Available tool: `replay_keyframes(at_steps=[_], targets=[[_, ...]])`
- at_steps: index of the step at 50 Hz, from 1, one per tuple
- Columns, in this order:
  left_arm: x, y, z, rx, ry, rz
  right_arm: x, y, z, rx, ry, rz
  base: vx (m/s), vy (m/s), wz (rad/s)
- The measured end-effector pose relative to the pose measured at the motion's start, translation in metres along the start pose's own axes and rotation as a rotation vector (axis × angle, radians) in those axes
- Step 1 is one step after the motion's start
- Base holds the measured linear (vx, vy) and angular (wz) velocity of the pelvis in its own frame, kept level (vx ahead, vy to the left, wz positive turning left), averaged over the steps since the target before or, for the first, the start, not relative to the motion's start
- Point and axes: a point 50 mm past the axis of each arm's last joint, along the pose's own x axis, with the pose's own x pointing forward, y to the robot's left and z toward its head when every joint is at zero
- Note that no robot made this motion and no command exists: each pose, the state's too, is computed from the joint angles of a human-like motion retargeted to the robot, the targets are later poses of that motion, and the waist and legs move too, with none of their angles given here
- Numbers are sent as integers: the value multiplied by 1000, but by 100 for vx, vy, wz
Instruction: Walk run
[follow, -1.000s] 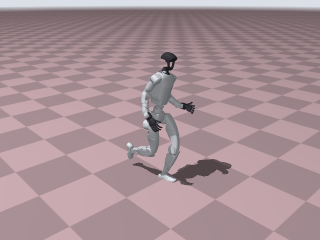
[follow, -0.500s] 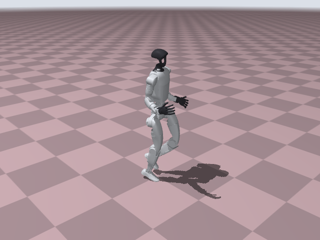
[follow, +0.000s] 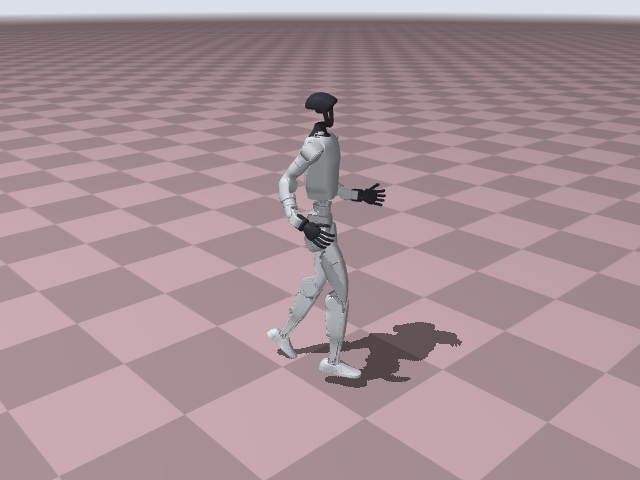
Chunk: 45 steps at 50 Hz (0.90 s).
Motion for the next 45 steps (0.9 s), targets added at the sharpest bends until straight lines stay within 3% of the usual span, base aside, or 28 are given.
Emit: replay_keyframes(at_steps=[8, 10, 13, 17, 26, 29, 33, 35, 40, 45], targets=[[12, 13, 24, 82, -72, -97, 50, 18, 68, -50, -365, -148, 181, -69, 84], [-8, 27, 20, 158, -27, -104, 55, 36, 80, -16, -443, -152, 250, -113, -5], [-28, 34, -2, 200, 99, -119, 79, 42, 118, 275, -681, -281, 187, -55, 46], [-38, 31, -2, 354, 162, -190, 101, 67, 162, 520, -809, -9, 145, -15, -32], [-36, 40, 10, 419, 161, -196, 99, 48, 190, 72, -865, 91, 150, -60, 46], [-32, 40, 19, 388, 96, -137, 100, 50, 181, -49, -817, 117, 191, -91, 92], [-28, 49, 13, 270, 69, -9, 94, 61, 123, -121, -581, 219, 174, 47, 70], [-15, 29, 3, 206, 41, -6, 89, 57, 95, -110, -459, 233, 116, 29, 61], [-1, 2, -11, 7, 17, -1, 58, 42, 44, -76, -243, 143, 106, -10, 255], [5, 12, -1, 1, 5, -45, 42, 49, 41, -83, -274, 31, 95, -41, 231]])
